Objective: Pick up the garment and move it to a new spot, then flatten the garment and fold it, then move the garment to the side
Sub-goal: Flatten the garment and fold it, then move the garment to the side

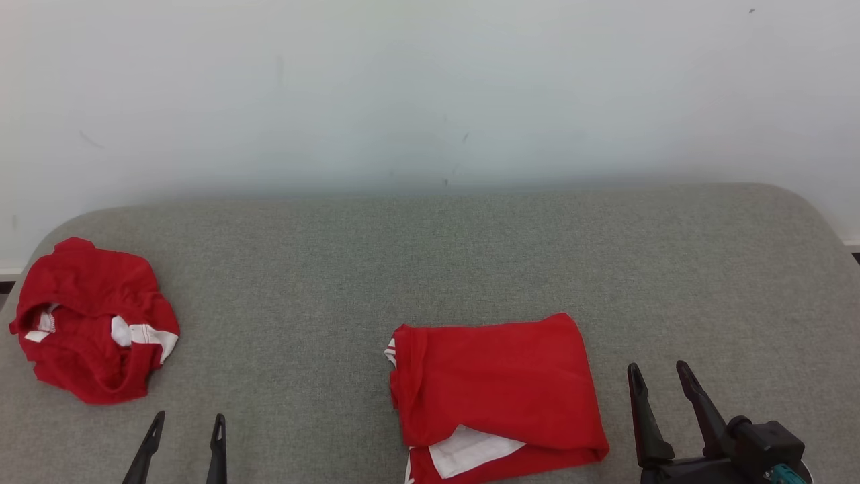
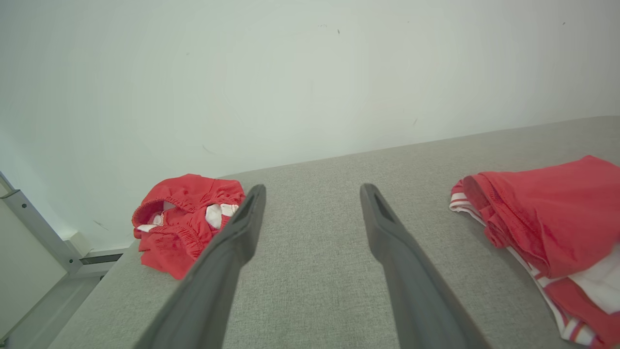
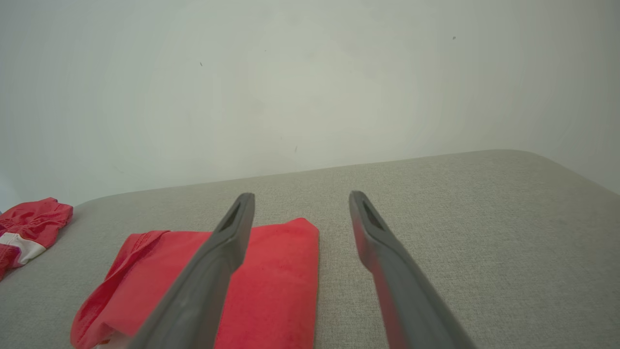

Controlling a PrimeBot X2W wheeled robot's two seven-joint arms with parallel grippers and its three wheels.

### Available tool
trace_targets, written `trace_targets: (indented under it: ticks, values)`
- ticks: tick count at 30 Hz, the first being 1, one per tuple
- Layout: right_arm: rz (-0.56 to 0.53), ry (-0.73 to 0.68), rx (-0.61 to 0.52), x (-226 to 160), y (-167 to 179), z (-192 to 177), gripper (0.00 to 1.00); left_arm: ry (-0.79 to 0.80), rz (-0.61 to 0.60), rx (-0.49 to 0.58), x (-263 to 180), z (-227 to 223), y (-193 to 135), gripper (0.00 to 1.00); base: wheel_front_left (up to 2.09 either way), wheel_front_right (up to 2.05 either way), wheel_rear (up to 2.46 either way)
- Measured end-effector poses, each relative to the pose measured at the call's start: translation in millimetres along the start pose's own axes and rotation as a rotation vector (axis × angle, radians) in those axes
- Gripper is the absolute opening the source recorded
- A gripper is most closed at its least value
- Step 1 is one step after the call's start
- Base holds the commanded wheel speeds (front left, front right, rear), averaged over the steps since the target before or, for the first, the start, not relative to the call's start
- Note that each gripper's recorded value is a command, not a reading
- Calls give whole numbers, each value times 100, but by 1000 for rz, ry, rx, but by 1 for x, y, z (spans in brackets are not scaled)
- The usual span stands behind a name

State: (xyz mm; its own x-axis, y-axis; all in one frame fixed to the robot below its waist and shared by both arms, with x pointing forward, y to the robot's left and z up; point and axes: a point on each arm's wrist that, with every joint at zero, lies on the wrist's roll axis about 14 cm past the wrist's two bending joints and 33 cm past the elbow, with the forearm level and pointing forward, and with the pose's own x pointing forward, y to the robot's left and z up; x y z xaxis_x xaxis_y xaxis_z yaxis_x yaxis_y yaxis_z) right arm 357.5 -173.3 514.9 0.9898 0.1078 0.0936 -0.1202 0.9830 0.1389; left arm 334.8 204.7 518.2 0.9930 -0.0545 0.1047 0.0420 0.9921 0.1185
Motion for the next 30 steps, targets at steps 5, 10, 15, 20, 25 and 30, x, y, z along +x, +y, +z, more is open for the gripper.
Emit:
trace_targets:
  ticks: [5,10,15,20,25,30]
  values:
    - [4,9,-5,0,1,0,100,-5,9,5,0,2,2,100,0,0,0]
    - [6,13,-5,-1,2,0,100,-6,9,2,0,3,2,100,0,0,0]
    - [5,21,-5,-2,2,0,100,-4,6,1,0,3,1,100,0,0,0]
    - [7,28,-3,-2,3,-2,100,-1,10,-3,-1,2,3,100,0,0,0]
    - [6,29,-3,-2,3,-2,100,2,17,-9,-1,2,4,100,0,0,0]
    - [8,30,-4,-2,3,-2,100,2,25,-14,-2,2,5,100,0,0,0]
